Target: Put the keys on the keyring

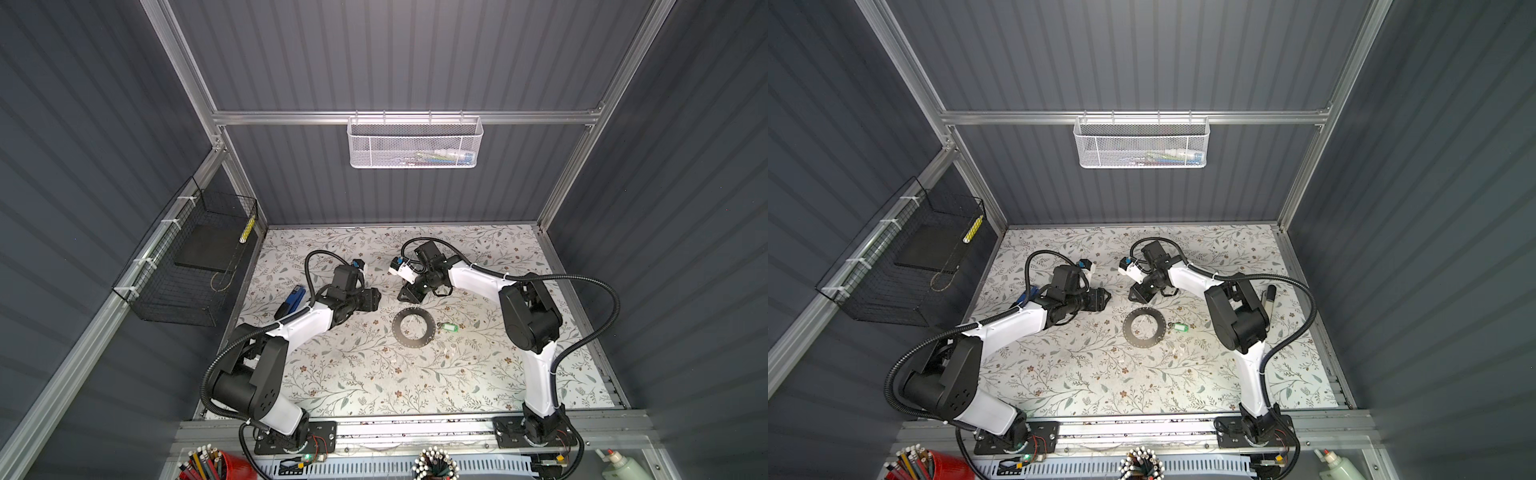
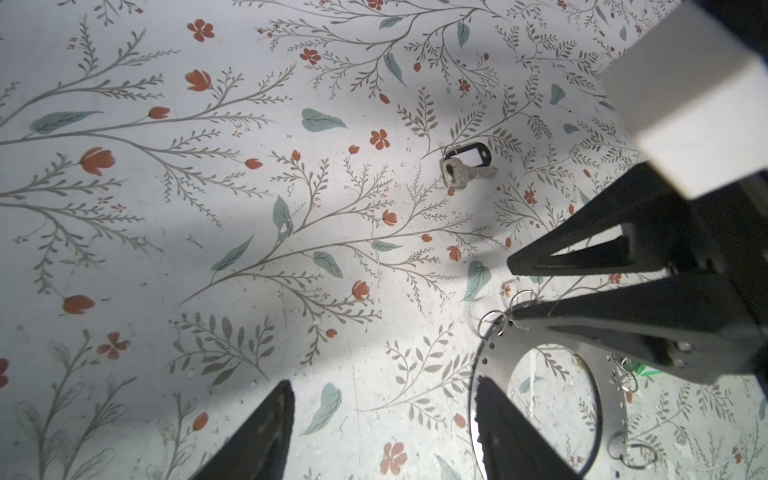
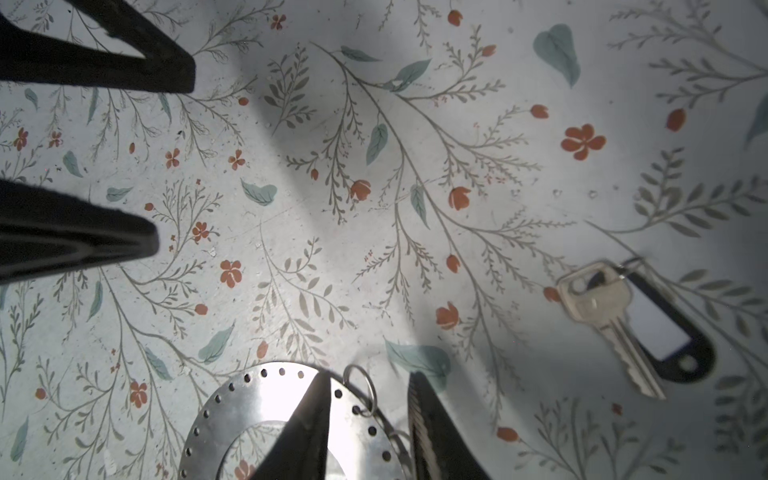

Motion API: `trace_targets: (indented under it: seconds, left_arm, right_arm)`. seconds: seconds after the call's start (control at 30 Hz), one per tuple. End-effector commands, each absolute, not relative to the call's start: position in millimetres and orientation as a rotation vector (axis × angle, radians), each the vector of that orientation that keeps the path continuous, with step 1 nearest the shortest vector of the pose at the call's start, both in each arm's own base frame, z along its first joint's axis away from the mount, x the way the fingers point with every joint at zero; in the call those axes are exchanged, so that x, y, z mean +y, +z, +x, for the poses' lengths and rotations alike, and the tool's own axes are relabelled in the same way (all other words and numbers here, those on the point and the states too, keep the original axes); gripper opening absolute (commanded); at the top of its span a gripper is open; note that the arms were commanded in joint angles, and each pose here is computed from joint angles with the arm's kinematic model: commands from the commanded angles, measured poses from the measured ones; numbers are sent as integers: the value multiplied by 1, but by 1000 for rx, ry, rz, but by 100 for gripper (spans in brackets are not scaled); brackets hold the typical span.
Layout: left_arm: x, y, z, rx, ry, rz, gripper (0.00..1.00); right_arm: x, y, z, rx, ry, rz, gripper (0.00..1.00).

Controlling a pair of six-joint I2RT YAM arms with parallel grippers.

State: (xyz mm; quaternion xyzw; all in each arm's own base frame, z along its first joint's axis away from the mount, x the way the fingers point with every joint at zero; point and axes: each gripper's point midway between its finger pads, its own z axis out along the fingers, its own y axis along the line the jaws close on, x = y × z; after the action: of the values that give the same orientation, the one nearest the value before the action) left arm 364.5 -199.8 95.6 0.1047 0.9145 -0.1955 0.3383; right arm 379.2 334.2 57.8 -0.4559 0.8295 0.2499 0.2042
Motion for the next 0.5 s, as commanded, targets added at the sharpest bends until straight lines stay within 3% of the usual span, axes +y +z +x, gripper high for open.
trace_targets:
  seconds: [0.0, 0.47]
  left_arm:
    - [-195, 94, 357, 2400, -507, 280, 70]
    - [-200, 95, 352, 2388, -542, 328, 70]
  right_arm:
    - [331, 48, 371, 2369, 695, -1289, 33]
    - [326, 24, 366, 2430, 640, -1308, 30]
